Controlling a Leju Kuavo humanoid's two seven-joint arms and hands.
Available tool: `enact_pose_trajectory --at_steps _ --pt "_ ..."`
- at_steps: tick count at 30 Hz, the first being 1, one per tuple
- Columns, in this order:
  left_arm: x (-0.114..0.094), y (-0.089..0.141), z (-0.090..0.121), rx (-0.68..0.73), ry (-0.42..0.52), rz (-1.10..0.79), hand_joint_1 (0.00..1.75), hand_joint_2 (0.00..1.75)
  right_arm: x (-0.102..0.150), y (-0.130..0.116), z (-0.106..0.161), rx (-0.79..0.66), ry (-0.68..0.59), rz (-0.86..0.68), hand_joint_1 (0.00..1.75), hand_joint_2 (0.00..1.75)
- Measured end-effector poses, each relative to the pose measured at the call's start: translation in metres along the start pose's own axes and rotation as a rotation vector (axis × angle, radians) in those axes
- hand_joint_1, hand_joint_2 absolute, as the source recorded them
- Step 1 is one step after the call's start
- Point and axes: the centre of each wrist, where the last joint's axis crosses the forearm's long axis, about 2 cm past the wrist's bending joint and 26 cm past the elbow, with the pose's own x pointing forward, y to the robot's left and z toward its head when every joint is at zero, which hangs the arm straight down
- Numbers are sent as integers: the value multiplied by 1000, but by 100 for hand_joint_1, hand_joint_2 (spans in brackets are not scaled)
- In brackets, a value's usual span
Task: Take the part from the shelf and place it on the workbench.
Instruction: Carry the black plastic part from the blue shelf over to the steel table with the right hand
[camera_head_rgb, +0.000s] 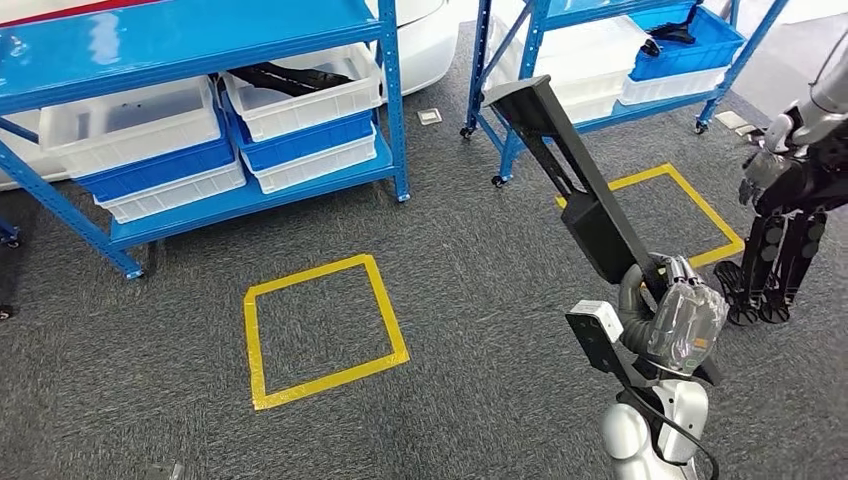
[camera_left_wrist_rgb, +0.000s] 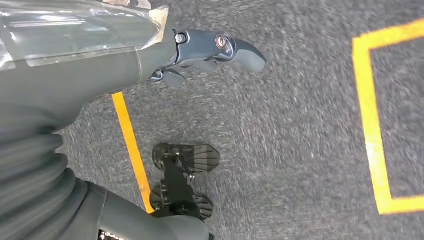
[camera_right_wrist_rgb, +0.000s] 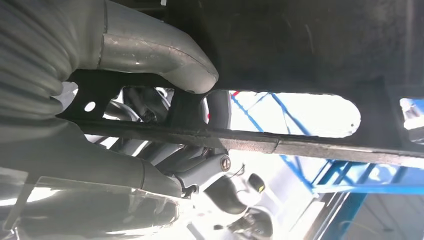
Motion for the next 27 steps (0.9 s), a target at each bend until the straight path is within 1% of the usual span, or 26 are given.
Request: enact_pose_trajectory --at_steps 12,27 --pt "-2 8 1 31 5 7 0 175 3 4 -2 -2 1 -20 175 175" --pt "1 7 1 34 4 6 0 175 2 6 -3 1 6 -26 175 175"
